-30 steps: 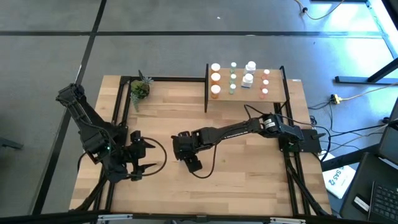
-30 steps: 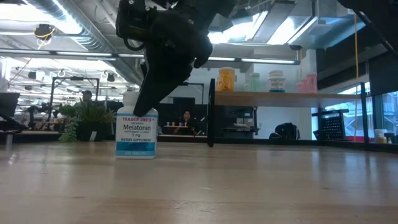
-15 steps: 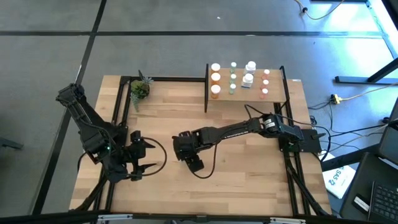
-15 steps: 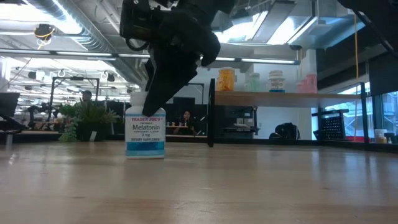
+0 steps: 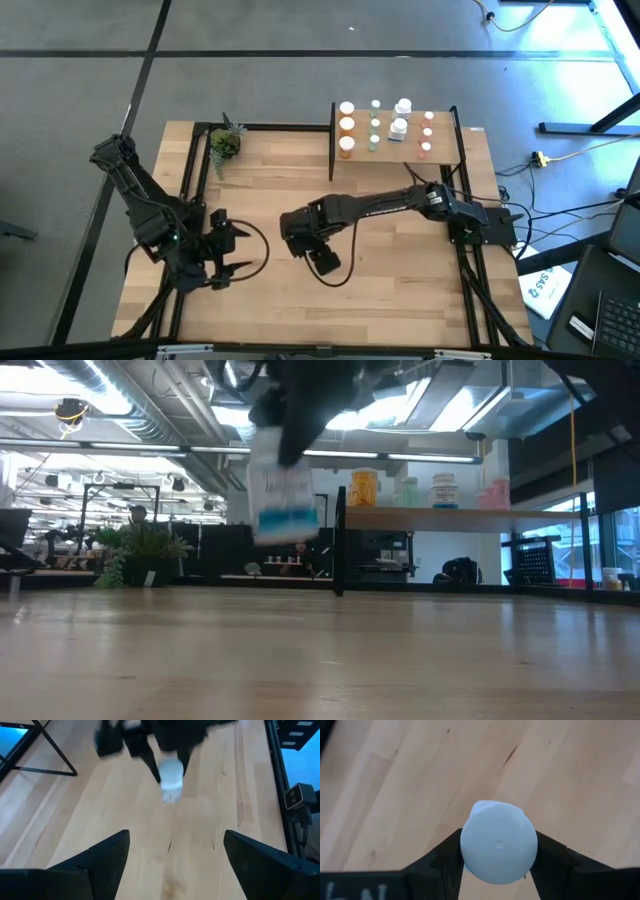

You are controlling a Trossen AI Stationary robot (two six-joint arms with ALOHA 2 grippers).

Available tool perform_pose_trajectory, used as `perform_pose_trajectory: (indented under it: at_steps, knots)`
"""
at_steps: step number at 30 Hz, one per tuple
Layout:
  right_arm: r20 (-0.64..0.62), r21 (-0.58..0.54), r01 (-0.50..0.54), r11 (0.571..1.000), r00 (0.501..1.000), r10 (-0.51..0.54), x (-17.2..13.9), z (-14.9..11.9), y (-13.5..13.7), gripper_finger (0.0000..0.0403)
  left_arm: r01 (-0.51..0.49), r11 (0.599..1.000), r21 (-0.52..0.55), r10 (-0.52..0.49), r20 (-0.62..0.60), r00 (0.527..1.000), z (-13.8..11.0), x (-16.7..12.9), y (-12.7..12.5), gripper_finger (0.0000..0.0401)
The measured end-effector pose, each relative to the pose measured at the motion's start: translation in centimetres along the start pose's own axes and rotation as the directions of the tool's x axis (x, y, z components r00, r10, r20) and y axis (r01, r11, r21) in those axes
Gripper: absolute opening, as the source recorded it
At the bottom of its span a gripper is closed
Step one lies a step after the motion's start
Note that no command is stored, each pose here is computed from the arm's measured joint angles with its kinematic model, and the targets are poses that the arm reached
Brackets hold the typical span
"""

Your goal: Pick and place medicine bottles onto shelf by color

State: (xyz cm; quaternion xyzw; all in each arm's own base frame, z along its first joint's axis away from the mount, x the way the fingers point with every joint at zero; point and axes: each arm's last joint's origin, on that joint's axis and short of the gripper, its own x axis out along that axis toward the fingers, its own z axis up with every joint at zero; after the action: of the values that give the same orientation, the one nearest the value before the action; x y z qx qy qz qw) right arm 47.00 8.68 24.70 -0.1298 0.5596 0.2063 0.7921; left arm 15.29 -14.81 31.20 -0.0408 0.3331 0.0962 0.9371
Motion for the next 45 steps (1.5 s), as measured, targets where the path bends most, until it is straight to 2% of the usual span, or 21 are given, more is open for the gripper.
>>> perform_pose_trajectory:
  at_steps: [6, 11, 16, 21, 26, 31, 35, 38, 45]
  knots:
    - [-0.002, 0.025, 0.003, 1.0, 1.0, -0.003, -3.7, 0.3, 0.4, 0.0188, 0.0, 1.0, 0.001, 0.0, -0.001, 1.0, 0.0, 0.0, 0.0, 0.0318]
    - [-0.003, 0.077, 0.005, 0.997, 1.0, -0.004, -6.5, -0.5, 1.0, 0.0185, 0.002, 1.0, 0.001, -0.002, -0.003, 1.0, 0.0, 0.0, 0.0, 0.0318]
    - [0.006, 0.082, 0.006, 0.997, 1.0, -0.006, -8.8, -1.1, 1.5, 0.0189, 0.003, 1.0, 0.001, -0.003, -0.003, 1.0, 0.0, 0.0, 0.0, 0.0318]
    - [-0.042, 0.146, 0.009, 0.989, 0.999, -0.003, -11.7, -2.6, 2.3, 0.0184, 0.002, 1.0, 0.002, -0.002, -0.003, 1.0, 0.0, 0.0, 0.0, 0.0318]
    - [-0.067, 0.191, 0.102, 0.976, 0.994, -0.09, -14.8, -4.0, 2.9, 0.0188, -0.001, 1.0, 0.003, 0.001, 0.001, 1.0, 0.0, 0.0, 0.0, 0.0318]
    - [0.028, 0.223, 0.144, 0.964, 0.988, -0.154, -19.3, -5.6, 3.3, 0.0183, -0.005, 1.0, 0.01, 0.005, 0.005, 1.0, 0.0, 0.0, 0.0, 0.0318]
    - [0.094, 0.316, 0.198, 0.928, 0.967, -0.238, -23.2, -7.6, 3.8, 0.0187, -0.006, 1.0, 0.01, 0.006, 0.005, 1.0, 0.0, 0.0, 0.0, 0.0318]
    - [0.09, 0.362, 0.262, 0.895, 0.945, -0.313, -24.9, -9.4, 4.4, 0.0188, -0.006, 1.0, 0.011, 0.006, 0.005, 1.0, 0.0, 0.0, 0.0, 0.0318]
    - [0.003, 0.486, 0.375, 0.789, 0.902, -0.431, -25.3, -13.7, 5.5, 0.0187, -0.096, 0.994, 0.049, 0.09, 0.104, 0.99, 0.3, 0.0, 0.2, 0.0318]
